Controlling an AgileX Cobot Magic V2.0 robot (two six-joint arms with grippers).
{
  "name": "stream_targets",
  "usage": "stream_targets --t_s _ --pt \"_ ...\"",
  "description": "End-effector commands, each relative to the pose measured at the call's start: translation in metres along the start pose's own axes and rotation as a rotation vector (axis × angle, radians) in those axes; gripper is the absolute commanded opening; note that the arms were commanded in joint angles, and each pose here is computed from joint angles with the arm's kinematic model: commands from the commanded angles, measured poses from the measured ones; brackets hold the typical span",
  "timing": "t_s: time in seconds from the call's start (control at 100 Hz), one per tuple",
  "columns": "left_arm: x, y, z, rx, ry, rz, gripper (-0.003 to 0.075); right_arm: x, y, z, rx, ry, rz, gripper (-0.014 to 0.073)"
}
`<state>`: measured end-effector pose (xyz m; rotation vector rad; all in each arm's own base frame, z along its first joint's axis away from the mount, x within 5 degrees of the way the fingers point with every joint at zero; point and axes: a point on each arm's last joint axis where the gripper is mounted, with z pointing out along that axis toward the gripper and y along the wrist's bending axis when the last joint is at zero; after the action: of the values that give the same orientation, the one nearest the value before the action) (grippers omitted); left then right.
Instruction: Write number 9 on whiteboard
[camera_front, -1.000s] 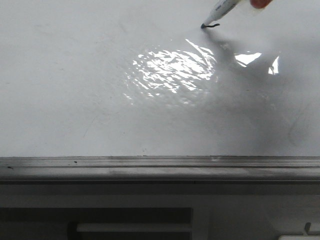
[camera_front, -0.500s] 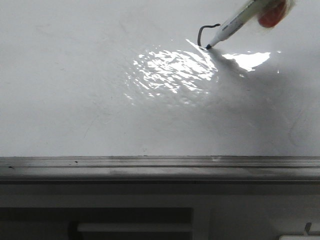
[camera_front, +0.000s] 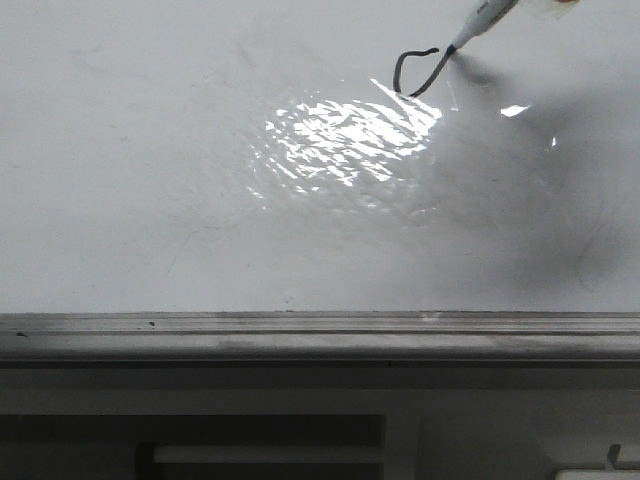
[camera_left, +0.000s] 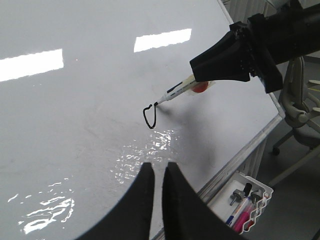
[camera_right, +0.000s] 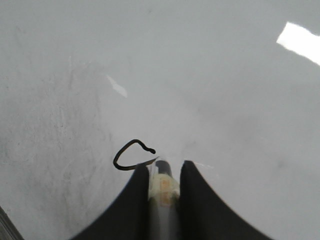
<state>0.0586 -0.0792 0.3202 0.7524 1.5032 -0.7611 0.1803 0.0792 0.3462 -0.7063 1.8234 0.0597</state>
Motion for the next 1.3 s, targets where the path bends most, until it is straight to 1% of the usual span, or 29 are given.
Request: stream_targets --t_s 0.0,0.11,0.19,0.37,0.45,0.6,0.67,0.78,0.83,0.87,0.92,1.0,1.05,1.08,1.18,1.29 --pt "-0.01 0.001 -0.001 -0.015 -0.042 -0.036 0.0006 0.004 -0.002 0.001 -0.005 0.083 -0.037 -0.0041" --pt "-0.01 0.001 -0.001 -0.015 -0.042 -0.036 0.0006 0.015 0.003 -0.002 -0.061 0.184 0.009 -0.0041" --pt "-0.01 0.001 -0.001 -0.015 -0.042 -0.035 0.0006 0.023 0.009 -0.006 -0.092 0.214 0.042 -0.0041" --pt "-0.01 0.001 -0.001 -0.015 -0.042 -0.035 0.0006 0.043 0.022 -0.009 -0.149 0.277 0.043 -0.004" --pt "-0.01 0.001 -0.001 -0.015 -0.042 -0.035 0.0006 0.048 0.025 -0.01 -0.158 0.281 0.049 -0.004" --pt "-0.01 0.001 -0.001 -0.015 -0.042 -0.035 0.0006 0.044 0.024 -0.01 -0.144 0.244 0.05 -0.0041" --pt "-0.01 0.001 -0.001 -0.015 -0.042 -0.035 0.0006 0.032 0.021 -0.018 -0.138 0.186 0.053 -0.0041" --pt "-0.01 0.001 -0.001 -0.015 -0.041 -0.031 0.0017 0.002 0.018 -0.04 -0.141 0.045 0.04 -0.0042" --pt "-0.01 0.001 -0.001 -0.017 -0.037 -0.013 0.0039 -0.009 0.018 -0.05 -0.153 -0.002 0.01 -0.0042" --pt "-0.008 0.002 0.001 -0.02 -0.023 -0.006 0.0078 -0.017 0.019 -0.055 -0.173 -0.023 -0.025 -0.0042" --pt "-0.006 0.003 0.005 -0.017 0.004 0.007 0.0146 -0.022 0.022 -0.059 -0.201 -0.032 -0.052 -0.0042" --pt "-0.002 0.006 0.015 0.0 0.061 -0.007 0.0284 -0.024 0.03 -0.058 -0.257 -0.022 -0.088 -0.0042" --pt "0.0 0.007 0.023 0.022 0.103 -0.017 0.0333 -0.025 0.035 -0.055 -0.29 -0.015 -0.104 -0.0042" --pt "0.002 0.008 0.029 0.039 0.136 -0.024 0.0342 -0.025 0.039 -0.053 -0.312 -0.012 -0.114 -0.0042" --pt "0.005 0.009 0.048 0.122 0.224 -0.003 0.0329 -0.026 0.051 -0.044 -0.369 0.0 -0.145 -0.0042" --pt "0.007 0.009 0.067 0.229 0.281 0.077 0.0329 -0.029 0.065 -0.036 -0.425 -0.014 -0.201 -0.0042"
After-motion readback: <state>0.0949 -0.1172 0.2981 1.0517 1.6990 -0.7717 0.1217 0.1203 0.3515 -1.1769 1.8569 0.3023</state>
